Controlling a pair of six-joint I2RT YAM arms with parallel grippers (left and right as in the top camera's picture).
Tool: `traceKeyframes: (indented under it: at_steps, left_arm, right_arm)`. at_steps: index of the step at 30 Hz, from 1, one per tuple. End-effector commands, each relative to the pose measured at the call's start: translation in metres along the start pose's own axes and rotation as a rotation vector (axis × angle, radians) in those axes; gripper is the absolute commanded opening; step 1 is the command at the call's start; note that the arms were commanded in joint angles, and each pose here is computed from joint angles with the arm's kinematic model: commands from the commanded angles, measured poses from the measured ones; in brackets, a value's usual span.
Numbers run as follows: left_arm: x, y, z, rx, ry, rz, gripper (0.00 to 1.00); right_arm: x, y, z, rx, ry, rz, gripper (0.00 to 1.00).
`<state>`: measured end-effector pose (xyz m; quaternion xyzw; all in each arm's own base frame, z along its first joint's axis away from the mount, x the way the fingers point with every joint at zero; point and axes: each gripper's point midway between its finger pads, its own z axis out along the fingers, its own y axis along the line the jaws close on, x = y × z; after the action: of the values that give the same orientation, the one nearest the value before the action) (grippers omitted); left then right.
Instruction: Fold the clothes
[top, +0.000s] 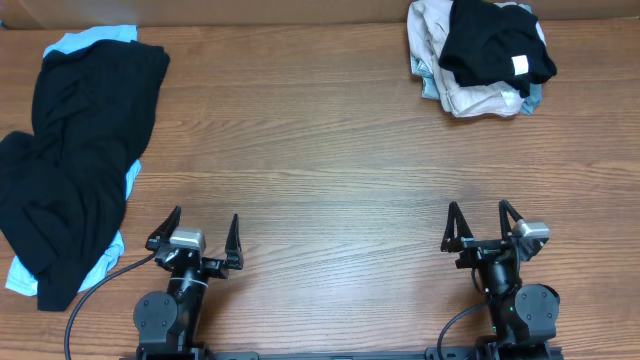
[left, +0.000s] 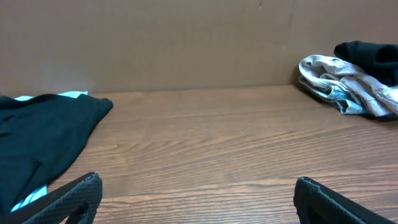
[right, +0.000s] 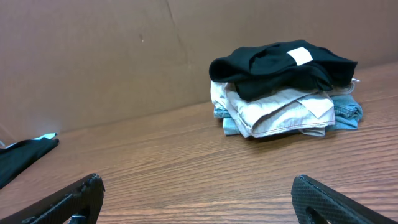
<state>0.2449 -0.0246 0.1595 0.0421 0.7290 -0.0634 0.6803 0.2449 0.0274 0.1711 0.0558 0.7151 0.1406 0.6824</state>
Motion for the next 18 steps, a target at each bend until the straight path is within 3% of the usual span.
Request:
traceKeyframes:
  at_steps: [1, 18]
  left_arm:
    - [-0.001, -0.0011, -0.0005, 0.009, -0.009, -0.008, 1.0]
    - [-0.0009, -0.0009, -0.0004, 0.007, -0.008, -0.008, 1.0]
  right_arm:
    - [0.0013, -0.0002, 0.0001, 0.0, -0.006, 0.007, 1.0]
    - [0.0012, -0.0001, 0.0001, -0.001, -0.006, 0.007, 1.0]
